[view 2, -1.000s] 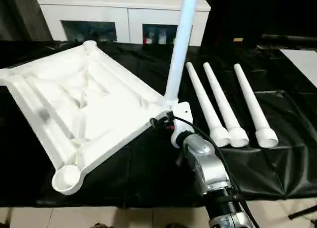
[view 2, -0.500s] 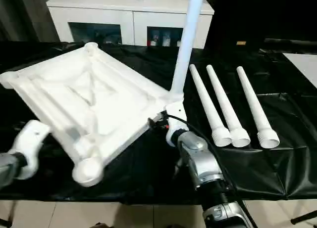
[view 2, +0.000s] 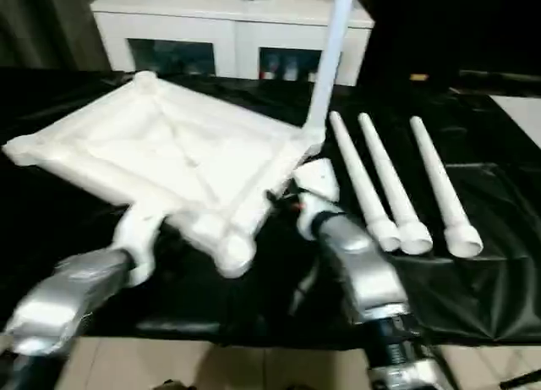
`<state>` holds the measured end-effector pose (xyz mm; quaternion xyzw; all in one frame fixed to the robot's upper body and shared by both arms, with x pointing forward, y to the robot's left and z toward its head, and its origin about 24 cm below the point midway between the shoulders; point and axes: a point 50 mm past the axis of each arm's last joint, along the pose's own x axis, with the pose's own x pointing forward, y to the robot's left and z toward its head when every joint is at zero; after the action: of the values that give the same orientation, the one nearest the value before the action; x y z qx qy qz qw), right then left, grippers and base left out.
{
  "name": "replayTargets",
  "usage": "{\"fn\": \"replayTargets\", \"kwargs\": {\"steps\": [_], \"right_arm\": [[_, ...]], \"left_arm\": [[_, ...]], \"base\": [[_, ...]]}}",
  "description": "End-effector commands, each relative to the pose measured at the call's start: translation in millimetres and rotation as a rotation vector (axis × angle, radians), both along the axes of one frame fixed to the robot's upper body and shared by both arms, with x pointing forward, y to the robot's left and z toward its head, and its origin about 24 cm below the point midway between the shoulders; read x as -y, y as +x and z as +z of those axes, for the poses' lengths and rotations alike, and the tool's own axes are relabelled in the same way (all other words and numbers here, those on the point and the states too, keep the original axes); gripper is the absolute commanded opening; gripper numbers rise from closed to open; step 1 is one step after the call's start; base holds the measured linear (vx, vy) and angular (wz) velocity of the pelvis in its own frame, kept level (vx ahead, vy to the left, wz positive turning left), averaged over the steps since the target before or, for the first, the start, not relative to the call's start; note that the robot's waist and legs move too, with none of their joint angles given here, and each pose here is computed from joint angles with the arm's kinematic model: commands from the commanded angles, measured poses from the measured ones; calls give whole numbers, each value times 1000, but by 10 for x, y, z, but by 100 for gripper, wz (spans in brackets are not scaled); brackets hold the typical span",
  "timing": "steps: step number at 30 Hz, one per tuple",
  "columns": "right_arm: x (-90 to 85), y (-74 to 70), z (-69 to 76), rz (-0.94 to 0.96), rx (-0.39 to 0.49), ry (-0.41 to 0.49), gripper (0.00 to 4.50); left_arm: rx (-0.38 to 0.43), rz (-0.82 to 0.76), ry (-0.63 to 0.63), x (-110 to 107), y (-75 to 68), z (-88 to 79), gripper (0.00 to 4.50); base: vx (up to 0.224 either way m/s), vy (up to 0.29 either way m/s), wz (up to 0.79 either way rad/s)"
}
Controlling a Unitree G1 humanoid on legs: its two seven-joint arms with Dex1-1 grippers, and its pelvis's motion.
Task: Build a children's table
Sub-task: Rotate table base, then pick table leg
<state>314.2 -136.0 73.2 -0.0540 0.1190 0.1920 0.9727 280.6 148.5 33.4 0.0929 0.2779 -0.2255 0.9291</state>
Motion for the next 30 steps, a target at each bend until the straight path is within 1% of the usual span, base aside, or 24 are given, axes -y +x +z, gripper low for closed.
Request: {"fn": "replayTargets", "kwargs": {"steps": [1, 3, 4, 6, 7, 8, 10, 11, 12, 13, 14, 16, 17, 18, 20, 22, 23, 24, 25, 26, 27, 30], "right_arm": [[144, 28, 53, -59, -8, -17, 370], [244, 46, 60, -102, -33, -54, 370], [244, 46, 60, -102, -33, -54, 370], [352, 70, 82, -144, -61, -102, 370], [417, 91, 111, -163, -74, -133, 370], [417, 91, 111, -163, -74, -133, 370], [560, 150, 194, -202, -106, -159, 370], [560, 150, 194, -202, -106, -159, 397], [624, 189, 235, -214, -125, -157, 397], [624, 189, 235, -214, -125, -157, 404], [674, 221, 265, -219, -146, -159, 407], [727, 261, 295, -223, -169, -166, 428], [784, 305, 313, -216, -208, -194, 439], [822, 330, 324, -213, -235, -213, 439], [959, 429, 350, -260, -285, -233, 446], [1049, 483, 347, -296, -314, -243, 446], [1056, 486, 338, -296, -323, -241, 446], [1081, 497, 310, -296, -356, -235, 446], [1122, 505, 260, -304, -405, -228, 446], [1135, 505, 242, -305, -422, -229, 446], [1152, 494, 184, -299, -466, -216, 446], [1139, 484, 113, -284, -513, -168, 446]], "left_arm": [[28, -14, 16, 93, 58, -33, 119], [42, -33, 3, 197, 100, -74, 119], [42, -33, 3, 197, 100, -74, 119], [62, -64, 7, 310, 146, -107, 119], [78, -72, -2, 369, 182, -96, 119], [78, -72, -2, 369, 182, -96, 119], [169, -79, -28, 466, 286, -14, 119], [169, -79, -28, 466, 286, -14, 127], [238, -93, -40, 497, 327, 67, 127], [238, -93, -40, 497, 327, 67, 127], [273, -104, -73, 516, 332, 136, 127], [296, -130, -95, 521, 305, 184, 127], [295, -211, -89, 514, 218, 203, 127], [285, -269, -82, 511, 150, 203, 127], [251, -426, -65, 455, -31, 247, 127], [224, -516, -59, 416, -140, 302, 127], [221, -528, -59, 408, -152, 317, 127], [209, -572, -58, 386, -197, 367, 127], [197, -622, -61, 359, -244, 455, 127], [196, -637, -62, 352, -257, 483, 127], [209, -662, -61, 344, -266, 564, 127], [240, -671, -71, 352, -245, 689, 127]], "base": [[0, 0, 0], [0, 0, 0], [0, 0, 0], [0, 0, 0], [0, 0, 0], [0, 0, 0], [0, 0, 0], [0, 0, 0], [0, 0, 0], [0, 0, 0], [0, 0, 0], [0, 0, 0], [0, 0, 0], [0, 0, 0], [0, 0, 0], [0, 0, 0], [0, 0, 0], [0, 0, 0], [0, 0, 0], [0, 0, 0], [0, 0, 0], [0, 0, 0]]}}
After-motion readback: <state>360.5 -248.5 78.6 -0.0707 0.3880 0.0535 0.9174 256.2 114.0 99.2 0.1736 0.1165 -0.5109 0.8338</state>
